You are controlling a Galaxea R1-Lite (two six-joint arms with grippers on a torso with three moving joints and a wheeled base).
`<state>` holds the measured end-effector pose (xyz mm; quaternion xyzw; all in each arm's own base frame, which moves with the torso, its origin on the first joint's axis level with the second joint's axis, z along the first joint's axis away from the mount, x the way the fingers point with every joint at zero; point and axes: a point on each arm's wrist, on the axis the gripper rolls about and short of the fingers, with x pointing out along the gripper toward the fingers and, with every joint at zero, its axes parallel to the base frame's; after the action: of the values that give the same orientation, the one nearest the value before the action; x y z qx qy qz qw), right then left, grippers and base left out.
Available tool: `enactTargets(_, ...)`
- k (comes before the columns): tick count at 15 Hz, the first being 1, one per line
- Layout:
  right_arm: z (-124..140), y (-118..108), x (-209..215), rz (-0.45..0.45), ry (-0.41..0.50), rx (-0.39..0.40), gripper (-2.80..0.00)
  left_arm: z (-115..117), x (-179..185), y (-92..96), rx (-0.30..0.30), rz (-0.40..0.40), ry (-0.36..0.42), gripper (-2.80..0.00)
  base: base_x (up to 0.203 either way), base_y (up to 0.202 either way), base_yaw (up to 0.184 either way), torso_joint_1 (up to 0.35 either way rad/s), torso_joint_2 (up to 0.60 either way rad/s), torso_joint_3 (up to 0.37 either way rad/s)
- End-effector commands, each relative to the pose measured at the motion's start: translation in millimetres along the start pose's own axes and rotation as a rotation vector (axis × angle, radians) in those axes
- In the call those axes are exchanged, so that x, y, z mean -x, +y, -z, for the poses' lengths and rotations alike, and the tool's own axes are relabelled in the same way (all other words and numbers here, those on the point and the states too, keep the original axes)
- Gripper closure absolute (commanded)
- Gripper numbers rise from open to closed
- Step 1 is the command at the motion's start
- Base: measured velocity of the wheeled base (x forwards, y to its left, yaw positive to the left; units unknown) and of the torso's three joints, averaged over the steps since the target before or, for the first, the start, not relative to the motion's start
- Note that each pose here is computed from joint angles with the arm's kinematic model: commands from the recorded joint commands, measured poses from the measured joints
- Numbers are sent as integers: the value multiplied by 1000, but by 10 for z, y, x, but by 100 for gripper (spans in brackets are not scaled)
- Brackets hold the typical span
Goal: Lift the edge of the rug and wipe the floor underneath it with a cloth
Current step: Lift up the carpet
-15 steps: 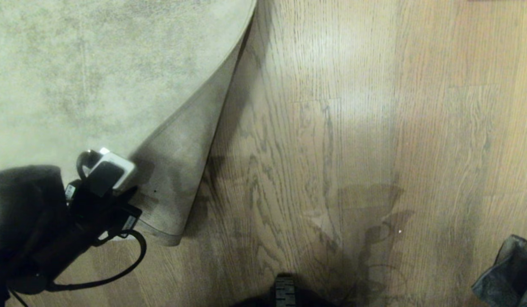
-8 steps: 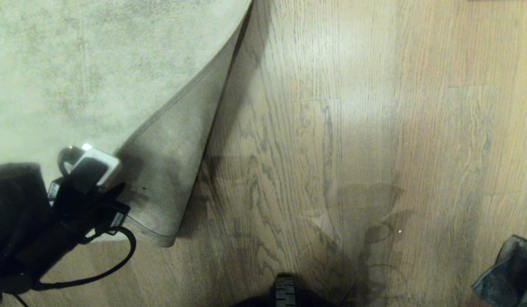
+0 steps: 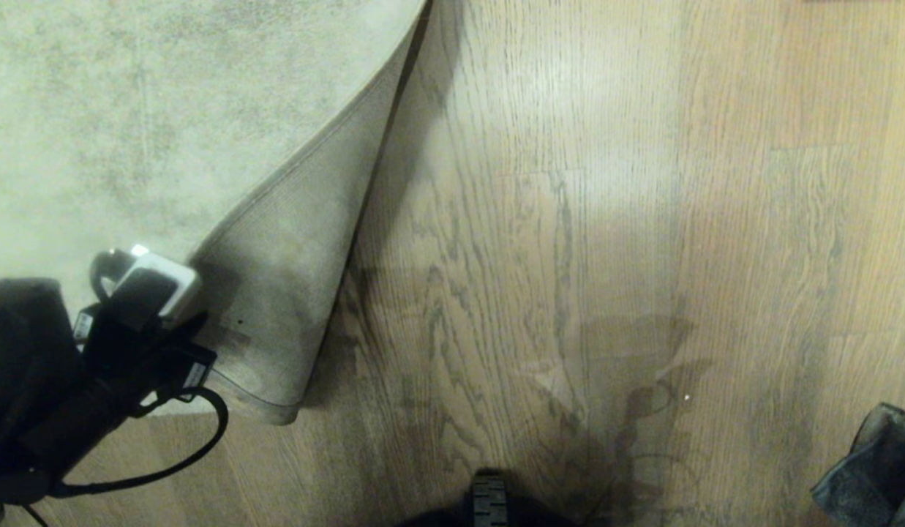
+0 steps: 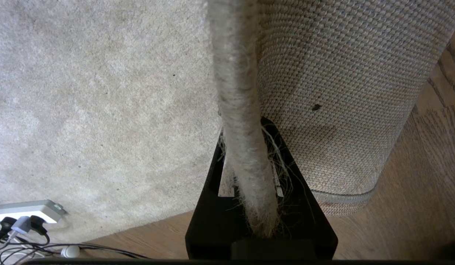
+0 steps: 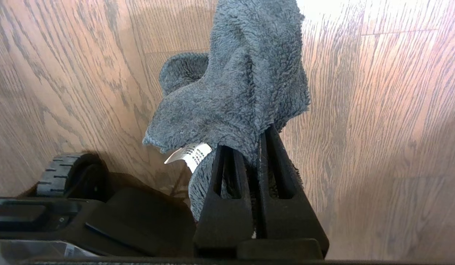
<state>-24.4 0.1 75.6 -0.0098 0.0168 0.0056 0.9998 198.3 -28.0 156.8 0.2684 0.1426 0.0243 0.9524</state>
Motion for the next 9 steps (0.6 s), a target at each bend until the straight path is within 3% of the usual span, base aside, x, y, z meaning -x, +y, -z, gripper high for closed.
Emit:
enactTargets(1,3,0,-1,-1,0,-1,0,3,-5,-1,-2,-3,1,0,0,0,0,0,0,0)
enactTargets(6,4,0,-1,-1,0,3,0,29,-14,74,12,-37,11,0,0,0,0,0,0,0)
enactTargets(9,-13,1,3,-4,4,66,0,32,-16,80,14,-40,13,0,0,0,0,0,0,0)
